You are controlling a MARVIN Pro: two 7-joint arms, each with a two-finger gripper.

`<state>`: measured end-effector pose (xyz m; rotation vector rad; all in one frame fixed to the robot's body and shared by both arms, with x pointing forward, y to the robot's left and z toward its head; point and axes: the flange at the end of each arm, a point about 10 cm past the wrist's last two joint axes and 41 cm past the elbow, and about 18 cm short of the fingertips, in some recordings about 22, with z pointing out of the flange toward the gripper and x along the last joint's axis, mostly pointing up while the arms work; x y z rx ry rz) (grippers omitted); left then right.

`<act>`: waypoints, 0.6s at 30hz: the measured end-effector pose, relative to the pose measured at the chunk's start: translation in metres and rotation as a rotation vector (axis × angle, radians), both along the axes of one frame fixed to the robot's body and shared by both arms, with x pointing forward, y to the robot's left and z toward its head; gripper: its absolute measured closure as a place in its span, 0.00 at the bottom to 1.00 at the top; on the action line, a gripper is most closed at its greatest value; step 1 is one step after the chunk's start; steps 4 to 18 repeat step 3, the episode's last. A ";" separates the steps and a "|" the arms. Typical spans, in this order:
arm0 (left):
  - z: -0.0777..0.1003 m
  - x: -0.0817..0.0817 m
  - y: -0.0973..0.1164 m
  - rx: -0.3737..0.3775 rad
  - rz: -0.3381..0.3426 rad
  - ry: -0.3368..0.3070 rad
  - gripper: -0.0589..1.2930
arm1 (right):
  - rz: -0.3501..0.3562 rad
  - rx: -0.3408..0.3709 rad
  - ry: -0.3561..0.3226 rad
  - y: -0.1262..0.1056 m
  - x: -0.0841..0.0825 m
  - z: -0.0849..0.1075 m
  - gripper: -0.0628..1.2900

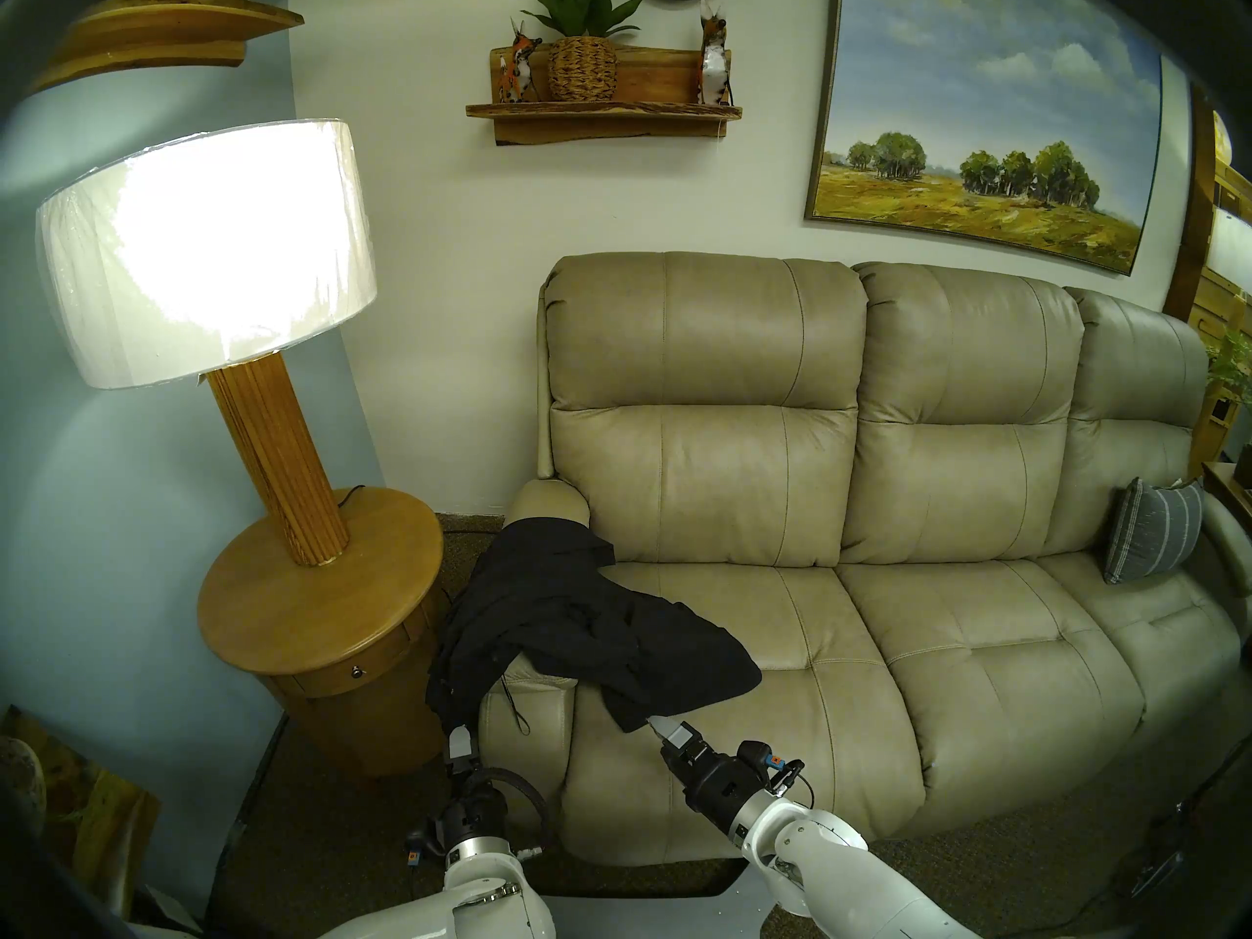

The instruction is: Drape jacket on sofa arm

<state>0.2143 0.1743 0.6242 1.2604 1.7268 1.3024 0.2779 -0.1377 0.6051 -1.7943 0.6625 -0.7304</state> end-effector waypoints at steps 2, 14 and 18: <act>0.000 0.000 0.000 -0.001 -0.002 -0.008 0.08 | 0.000 0.002 -0.003 0.000 0.000 0.000 0.05; 0.000 0.000 0.000 -0.001 -0.002 -0.008 0.08 | 0.000 0.002 -0.003 0.000 0.000 0.000 0.05; 0.000 0.000 0.000 -0.001 -0.002 -0.008 0.08 | 0.000 0.002 -0.003 0.000 0.000 0.000 0.05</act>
